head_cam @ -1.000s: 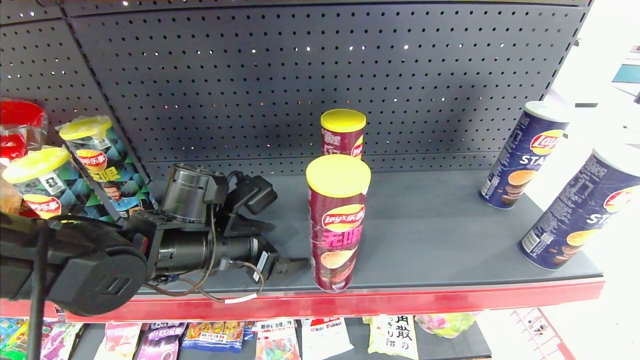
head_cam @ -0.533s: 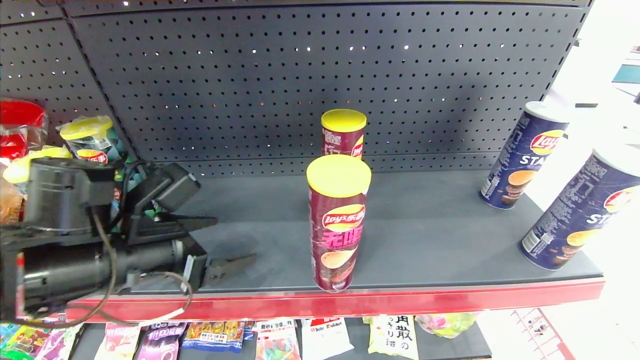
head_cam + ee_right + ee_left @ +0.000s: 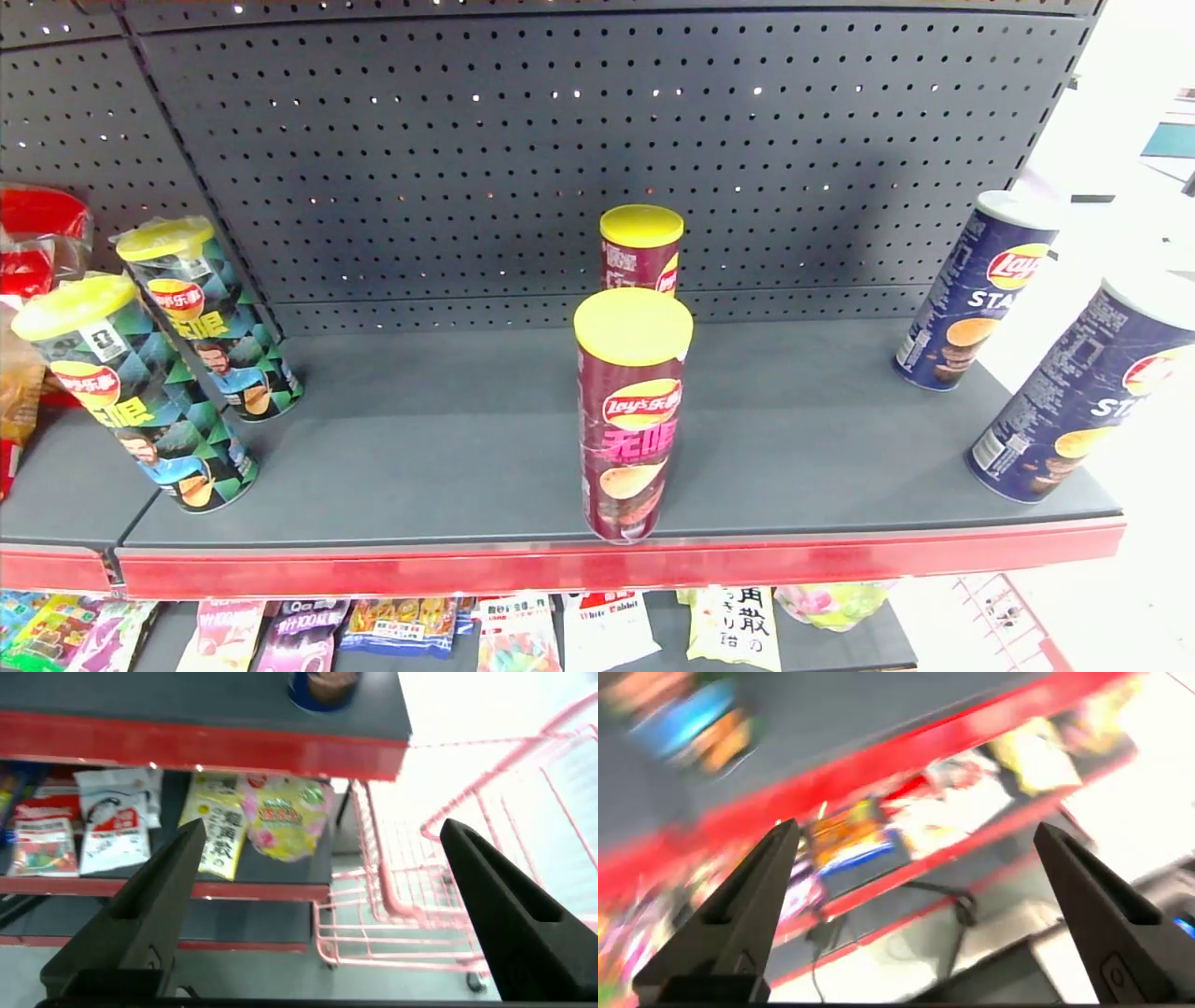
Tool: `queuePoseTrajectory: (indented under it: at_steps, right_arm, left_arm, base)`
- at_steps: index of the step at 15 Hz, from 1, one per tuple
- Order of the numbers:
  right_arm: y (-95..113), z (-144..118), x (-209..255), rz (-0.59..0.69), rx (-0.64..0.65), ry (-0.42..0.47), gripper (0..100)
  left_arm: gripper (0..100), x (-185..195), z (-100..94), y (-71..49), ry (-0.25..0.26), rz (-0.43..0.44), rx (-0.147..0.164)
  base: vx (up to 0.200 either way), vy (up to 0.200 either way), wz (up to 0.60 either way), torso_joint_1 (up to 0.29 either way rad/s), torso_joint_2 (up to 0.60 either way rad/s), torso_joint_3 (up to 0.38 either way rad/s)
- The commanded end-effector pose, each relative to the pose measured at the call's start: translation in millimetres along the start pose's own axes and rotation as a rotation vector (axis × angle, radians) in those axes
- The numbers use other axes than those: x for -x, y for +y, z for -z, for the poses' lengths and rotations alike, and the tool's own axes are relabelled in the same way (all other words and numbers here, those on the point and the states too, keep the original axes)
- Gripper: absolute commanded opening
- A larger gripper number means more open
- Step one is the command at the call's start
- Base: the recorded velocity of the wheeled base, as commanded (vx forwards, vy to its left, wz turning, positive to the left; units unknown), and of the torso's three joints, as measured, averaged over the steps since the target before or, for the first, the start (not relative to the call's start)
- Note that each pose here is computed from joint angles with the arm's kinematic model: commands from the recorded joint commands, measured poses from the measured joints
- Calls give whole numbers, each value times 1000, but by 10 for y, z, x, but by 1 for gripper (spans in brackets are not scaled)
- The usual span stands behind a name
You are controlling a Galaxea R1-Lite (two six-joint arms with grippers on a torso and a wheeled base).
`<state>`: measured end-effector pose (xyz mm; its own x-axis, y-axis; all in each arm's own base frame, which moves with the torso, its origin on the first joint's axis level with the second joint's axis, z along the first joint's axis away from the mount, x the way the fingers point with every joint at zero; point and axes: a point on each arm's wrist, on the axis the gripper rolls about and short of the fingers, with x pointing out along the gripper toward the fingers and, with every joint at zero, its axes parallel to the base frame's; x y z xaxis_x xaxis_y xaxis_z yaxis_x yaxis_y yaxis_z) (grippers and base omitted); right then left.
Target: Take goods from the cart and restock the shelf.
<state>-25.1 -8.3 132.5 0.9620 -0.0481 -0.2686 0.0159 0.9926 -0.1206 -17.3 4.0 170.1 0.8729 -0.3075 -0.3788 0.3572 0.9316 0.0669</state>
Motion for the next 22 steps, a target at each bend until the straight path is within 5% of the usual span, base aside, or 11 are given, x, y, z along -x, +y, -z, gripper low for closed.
queuePoseTrajectory:
  at_steps: [1, 3, 7, 8, 10, 12, 14, 15, 16, 19, 22]
  right_arm:
    - [12, 94, 77, 53, -19, -31, 100]
    - [42, 218, 75, 99, -30, -25, 100]
    - [64, 333, 53, 115, -25, -18, 100]
    - [70, 374, 47, 103, 0, -23, 100]
    - [76, 379, 47, 79, 2, -27, 100]
    - [105, 423, 89, 50, -4, -88, 100]
    - [119, 427, 83, -9, -1, -90, 100]
    - [121, 433, 74, -16, -2, -92, 100]
    - [129, 427, 51, -45, -2, -125, 100]
    - [136, 459, -126, 12, -16, -291, 100]
    - [130, 462, -128, 35, -10, -297, 100]
  left_arm:
    - [100, 418, 464, -36, -78, -259, 145]
    - [100, 334, 499, -70, -61, -345, 218]
    - [100, 197, 631, -95, -30, -404, 261]
    - [100, 97, 654, -119, -6, -501, 332]
    - [100, 8, 692, -183, 33, -608, 395]
    - [100, -41, 693, -191, -103, -514, 378]
    - [100, -178, 660, -147, -260, -425, 314]
    - [100, -331, 757, -129, -320, -340, 239]
    - [100, -374, 788, -127, -342, -311, 181]
    - [100, -368, 787, -128, -331, -315, 179]
    - [100, -367, 789, -126, -329, -332, 156]
  base:
    - [0, 0, 0, 0, 0, 0]
    - [0, 0, 0, 0, 0, 0]
    - [0, 0, 0, 0, 0, 0]
    - [0, 0, 0, 0, 0, 0]
    - [0, 0, 0, 0, 0, 0]
    - [0, 0, 0, 0, 0, 0]
    - [0, 0, 0, 0, 0, 0]
    - [0, 0, 0, 0, 0, 0]
    - [0, 0, 0, 0, 0, 0]
    - [0, 0, 0, 0, 0, 0]
    - [0, 0, 0, 0, 0, 0]
